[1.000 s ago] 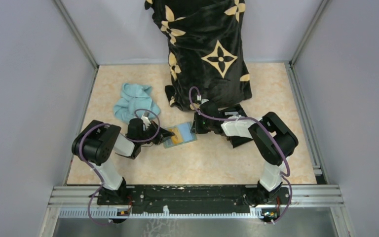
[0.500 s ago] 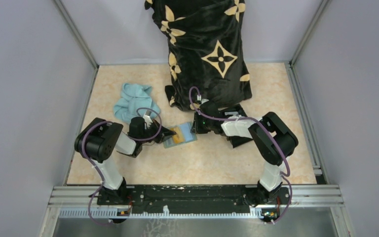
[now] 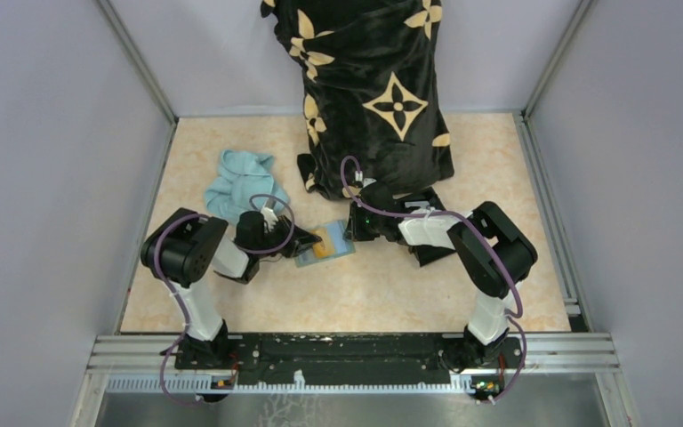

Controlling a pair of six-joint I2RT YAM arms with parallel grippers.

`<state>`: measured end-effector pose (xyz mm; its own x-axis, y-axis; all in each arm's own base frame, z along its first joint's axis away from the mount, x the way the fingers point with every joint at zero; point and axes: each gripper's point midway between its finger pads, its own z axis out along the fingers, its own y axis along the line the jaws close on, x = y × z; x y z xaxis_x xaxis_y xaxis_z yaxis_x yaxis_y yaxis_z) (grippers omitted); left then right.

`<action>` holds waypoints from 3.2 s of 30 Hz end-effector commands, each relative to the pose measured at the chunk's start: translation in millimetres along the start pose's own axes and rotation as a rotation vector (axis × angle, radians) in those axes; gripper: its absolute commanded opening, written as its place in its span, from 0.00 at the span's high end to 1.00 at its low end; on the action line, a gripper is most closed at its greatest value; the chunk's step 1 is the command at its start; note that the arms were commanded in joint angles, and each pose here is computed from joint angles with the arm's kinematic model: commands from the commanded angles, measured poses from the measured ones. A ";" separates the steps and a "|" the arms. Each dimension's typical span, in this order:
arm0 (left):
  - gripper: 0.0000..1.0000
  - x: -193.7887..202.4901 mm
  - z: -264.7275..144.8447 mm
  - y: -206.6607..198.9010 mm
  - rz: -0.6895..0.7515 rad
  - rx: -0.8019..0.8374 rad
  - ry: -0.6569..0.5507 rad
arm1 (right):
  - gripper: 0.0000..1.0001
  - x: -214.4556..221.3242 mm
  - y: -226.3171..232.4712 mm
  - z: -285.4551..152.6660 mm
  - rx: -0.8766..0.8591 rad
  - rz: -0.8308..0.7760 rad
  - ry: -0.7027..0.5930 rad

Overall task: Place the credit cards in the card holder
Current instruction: Insert the credit card into the card holder.

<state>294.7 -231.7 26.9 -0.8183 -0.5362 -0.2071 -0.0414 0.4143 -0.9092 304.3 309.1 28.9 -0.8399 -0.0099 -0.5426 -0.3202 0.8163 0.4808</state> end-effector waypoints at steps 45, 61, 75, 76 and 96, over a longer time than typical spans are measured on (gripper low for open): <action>0.23 23.1 -31.6 60.2 0.389 -0.958 0.173 | 0.86 -21.0 18.2 -5.3 -0.057 -0.034 -0.045; 0.19 14.2 -32.8 27.6 0.404 -0.876 0.121 | 0.86 -23.8 23.9 -5.6 -0.083 -0.034 -0.051; 0.16 18.8 -24.2 24.4 0.388 -0.819 0.121 | 0.86 -15.0 58.0 -11.4 -0.193 -0.080 -0.040; 0.17 19.5 -24.2 25.6 0.385 -0.817 0.120 | 0.86 -13.2 60.8 -11.1 -0.199 -0.083 -0.036; 0.24 19.7 -31.1 26.9 0.264 -0.733 -0.003 | 0.87 15.4 78.4 1.2 -0.215 -0.068 0.014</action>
<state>280.9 -220.8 33.9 -0.8207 -0.3496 -0.4519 -0.1612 0.9005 -0.4039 260.4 360.4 44.5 -0.8435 -0.0884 -0.5298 -0.4364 0.6878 0.5801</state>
